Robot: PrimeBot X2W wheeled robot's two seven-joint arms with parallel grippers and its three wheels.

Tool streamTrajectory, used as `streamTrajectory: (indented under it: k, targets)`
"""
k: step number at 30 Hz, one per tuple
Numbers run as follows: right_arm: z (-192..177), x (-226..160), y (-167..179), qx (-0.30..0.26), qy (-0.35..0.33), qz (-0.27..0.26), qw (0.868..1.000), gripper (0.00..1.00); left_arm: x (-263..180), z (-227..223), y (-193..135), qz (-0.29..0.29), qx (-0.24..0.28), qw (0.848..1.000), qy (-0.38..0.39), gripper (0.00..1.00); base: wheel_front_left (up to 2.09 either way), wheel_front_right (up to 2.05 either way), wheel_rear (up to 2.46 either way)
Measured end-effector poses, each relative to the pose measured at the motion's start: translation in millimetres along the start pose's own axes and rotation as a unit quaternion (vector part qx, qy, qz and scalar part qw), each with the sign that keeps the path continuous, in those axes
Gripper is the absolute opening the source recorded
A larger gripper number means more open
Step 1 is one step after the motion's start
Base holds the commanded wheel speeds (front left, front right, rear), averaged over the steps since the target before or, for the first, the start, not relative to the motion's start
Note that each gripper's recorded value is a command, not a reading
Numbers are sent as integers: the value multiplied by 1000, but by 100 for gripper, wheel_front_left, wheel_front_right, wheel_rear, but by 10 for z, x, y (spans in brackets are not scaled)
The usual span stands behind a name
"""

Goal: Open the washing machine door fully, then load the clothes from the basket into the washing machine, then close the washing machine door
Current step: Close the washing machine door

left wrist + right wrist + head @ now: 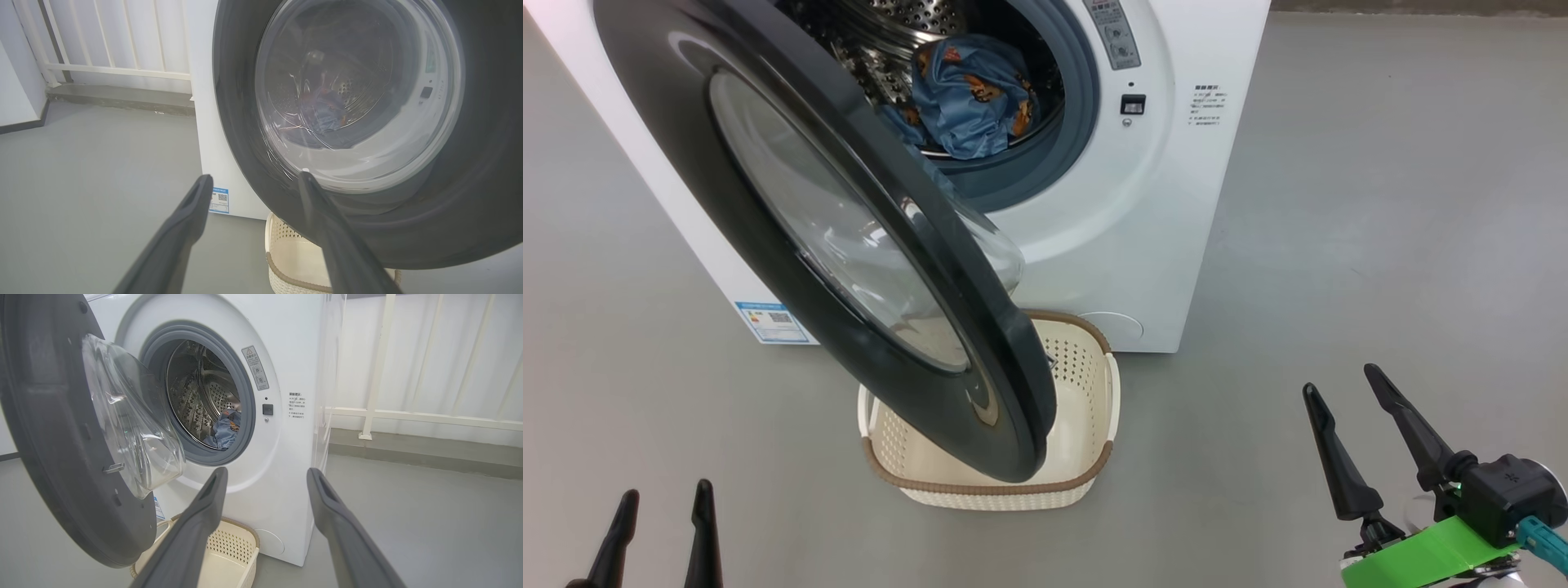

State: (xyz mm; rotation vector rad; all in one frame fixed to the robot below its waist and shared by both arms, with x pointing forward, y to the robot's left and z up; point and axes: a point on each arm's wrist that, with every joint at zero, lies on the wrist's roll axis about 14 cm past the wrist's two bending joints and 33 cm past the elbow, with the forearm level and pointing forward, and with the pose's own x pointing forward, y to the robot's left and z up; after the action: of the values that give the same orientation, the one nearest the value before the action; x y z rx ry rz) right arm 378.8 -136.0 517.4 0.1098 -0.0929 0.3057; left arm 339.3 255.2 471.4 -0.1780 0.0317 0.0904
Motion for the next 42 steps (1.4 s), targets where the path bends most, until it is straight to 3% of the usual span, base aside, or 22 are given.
streamTrajectory:
  k: [23, 24, 25, 26, 27, 28, 37, 42]
  targets:
    - [-172, 339, 415, 20, 19, 69, 997, 100, -272, 31, 168, 45, -14, 999, -11, 100, 0, 0, 0]
    - [-177, 383, 450, 21, 19, 75, 997, 82, -293, 29, 182, 49, -16, 999, -11, 100, 0, 0, 0]
    - [-180, 428, 490, 23, 19, 81, 996, 47, -314, 26, 197, 52, -16, 998, -11, 100, 0, 0, 0]
    - [-180, 471, 536, 24, 19, 89, 996, 33, -336, 25, 215, 56, -17, 998, -11, 100, 0, 0, 0]
    - [-169, 567, 647, 25, 16, 106, 994, 7, -383, 23, 253, 65, -18, 998, -11, 100, 0, 0, 0]
    - [-149, 619, 691, 25, 12, 113, 993, 0, -405, 20, 267, 68, -18, 997, -11, 100, 0, 0, 0]
    - [333, 1051, 1193, 27, -66, 189, 979, 0, -591, 21, 427, 106, -24, 994, -14, 100, 0, 0, 0]
    - [710, 1074, 1471, 29, -122, 230, 965, 0, -636, 45, 468, 114, -25, 993, -19, 100, 0, 0, 0]
